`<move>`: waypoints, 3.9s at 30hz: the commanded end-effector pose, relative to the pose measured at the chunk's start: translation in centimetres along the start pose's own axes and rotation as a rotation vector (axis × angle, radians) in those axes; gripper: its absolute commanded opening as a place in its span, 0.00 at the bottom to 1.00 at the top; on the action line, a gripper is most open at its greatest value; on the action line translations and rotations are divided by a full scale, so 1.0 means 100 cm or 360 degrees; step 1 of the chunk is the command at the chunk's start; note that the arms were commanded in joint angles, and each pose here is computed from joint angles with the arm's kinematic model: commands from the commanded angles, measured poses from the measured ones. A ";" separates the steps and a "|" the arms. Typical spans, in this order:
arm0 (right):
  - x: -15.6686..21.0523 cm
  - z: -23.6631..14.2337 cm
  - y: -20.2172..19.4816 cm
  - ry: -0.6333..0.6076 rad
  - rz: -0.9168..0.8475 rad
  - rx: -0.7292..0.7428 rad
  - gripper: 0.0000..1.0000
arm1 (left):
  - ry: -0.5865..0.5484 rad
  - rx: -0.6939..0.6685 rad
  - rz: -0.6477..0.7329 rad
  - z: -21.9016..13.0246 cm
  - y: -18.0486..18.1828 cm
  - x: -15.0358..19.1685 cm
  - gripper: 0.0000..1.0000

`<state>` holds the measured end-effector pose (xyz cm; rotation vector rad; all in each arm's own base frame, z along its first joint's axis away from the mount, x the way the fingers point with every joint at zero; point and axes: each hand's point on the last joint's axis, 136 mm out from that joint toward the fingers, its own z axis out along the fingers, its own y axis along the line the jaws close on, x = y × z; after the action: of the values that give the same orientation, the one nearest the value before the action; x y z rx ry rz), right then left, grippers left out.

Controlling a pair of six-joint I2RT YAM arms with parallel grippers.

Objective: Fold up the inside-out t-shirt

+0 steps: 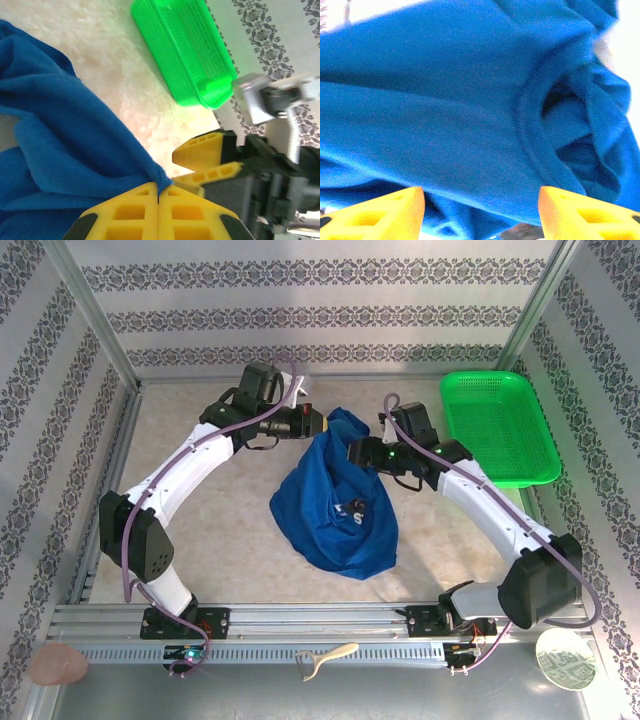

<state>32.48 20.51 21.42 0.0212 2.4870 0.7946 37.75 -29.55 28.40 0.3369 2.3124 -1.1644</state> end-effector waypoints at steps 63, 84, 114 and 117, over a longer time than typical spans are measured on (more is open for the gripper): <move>-0.019 0.013 0.082 0.0153 0.0128 -0.0485 0.00 | -0.0240 -0.0860 -0.0014 0.024 0.111 0.058 0.72; -0.055 -0.027 0.120 -0.0009 0.0143 -0.0689 0.00 | -0.0161 -0.0727 0.0052 0.054 0.109 0.048 0.77; -0.046 0.013 0.012 -0.0028 0.0417 -0.0415 0.03 | -0.0326 0.0140 -0.0142 0.027 0.044 0.014 0.00; -0.043 0.039 -0.026 -0.0035 0.0446 -0.0231 0.26 | -0.0290 0.0288 -0.0123 0.015 0.024 0.008 0.00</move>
<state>36.74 21.25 22.22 0.3032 2.4195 1.2145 40.10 -27.92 21.73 0.0846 2.1771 -1.2109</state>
